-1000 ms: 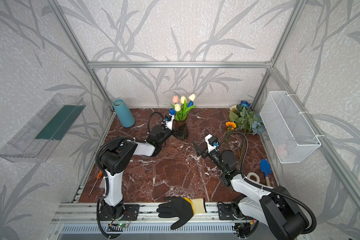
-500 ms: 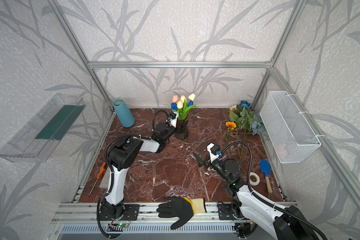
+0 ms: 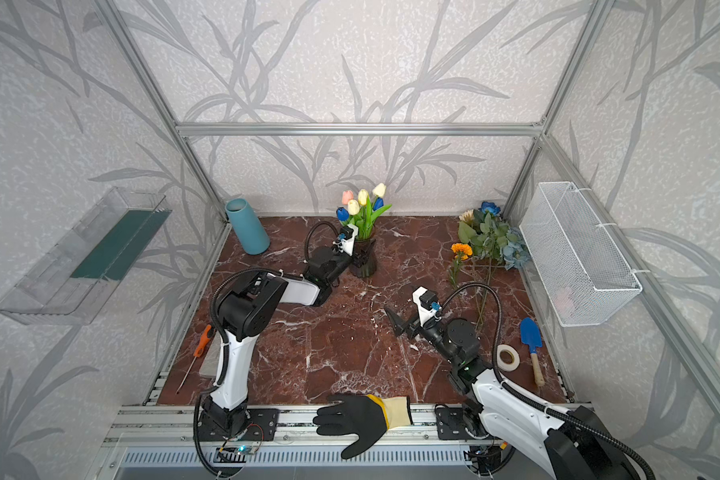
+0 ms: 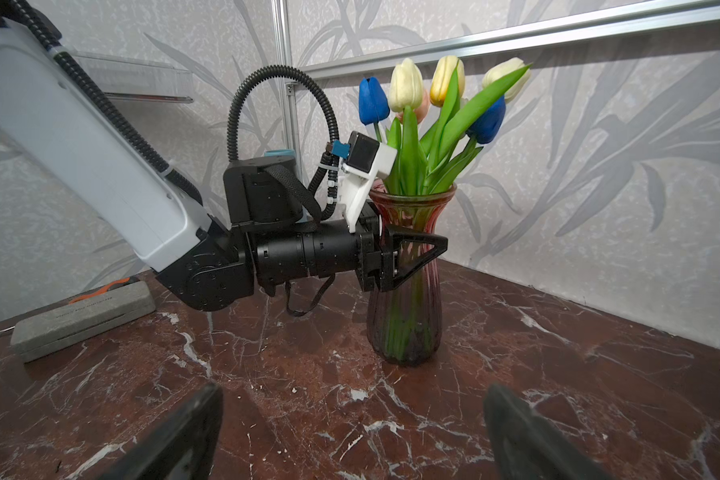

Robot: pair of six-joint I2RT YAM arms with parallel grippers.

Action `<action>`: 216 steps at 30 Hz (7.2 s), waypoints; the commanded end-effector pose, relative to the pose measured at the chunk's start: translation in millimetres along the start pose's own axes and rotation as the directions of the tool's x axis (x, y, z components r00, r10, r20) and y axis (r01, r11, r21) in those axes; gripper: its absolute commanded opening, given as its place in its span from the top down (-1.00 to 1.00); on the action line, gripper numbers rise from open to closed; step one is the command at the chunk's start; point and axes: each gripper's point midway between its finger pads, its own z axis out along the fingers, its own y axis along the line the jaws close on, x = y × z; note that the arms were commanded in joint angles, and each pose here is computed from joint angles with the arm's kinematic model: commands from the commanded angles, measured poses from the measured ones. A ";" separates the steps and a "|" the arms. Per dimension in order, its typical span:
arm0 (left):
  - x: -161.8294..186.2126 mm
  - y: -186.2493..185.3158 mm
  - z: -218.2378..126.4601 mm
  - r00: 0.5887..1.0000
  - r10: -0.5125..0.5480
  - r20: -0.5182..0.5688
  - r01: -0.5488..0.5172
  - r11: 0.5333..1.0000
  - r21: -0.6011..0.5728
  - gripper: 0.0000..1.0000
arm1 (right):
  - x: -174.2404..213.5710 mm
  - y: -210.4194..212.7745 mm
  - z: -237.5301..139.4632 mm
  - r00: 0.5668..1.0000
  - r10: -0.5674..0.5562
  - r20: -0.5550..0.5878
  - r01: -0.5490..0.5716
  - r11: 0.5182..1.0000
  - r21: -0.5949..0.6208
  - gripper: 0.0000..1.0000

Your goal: Arrange the flowers into the vase

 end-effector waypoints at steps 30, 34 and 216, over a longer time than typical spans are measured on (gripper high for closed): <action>-48.0 120.2 116.6 0.983 0.105 0.148 -0.087 0.988 -0.126 1.00 | -16.0 3.7 -8.2 0.998 -0.004 0.058 0.004 1.000 -0.005 -0.95; -47.9 123.7 119.8 0.981 0.090 0.170 -0.067 0.988 -0.138 1.00 | -14.9 3.8 -7.9 0.998 -0.006 0.055 0.006 1.000 -0.004 -0.95; -89.2 -112.2 -81.2 0.991 0.015 0.132 -0.061 0.936 0.346 1.00 | 8.5 -255.6 7.5 0.655 0.580 -0.485 -0.073 0.687 0.723 0.15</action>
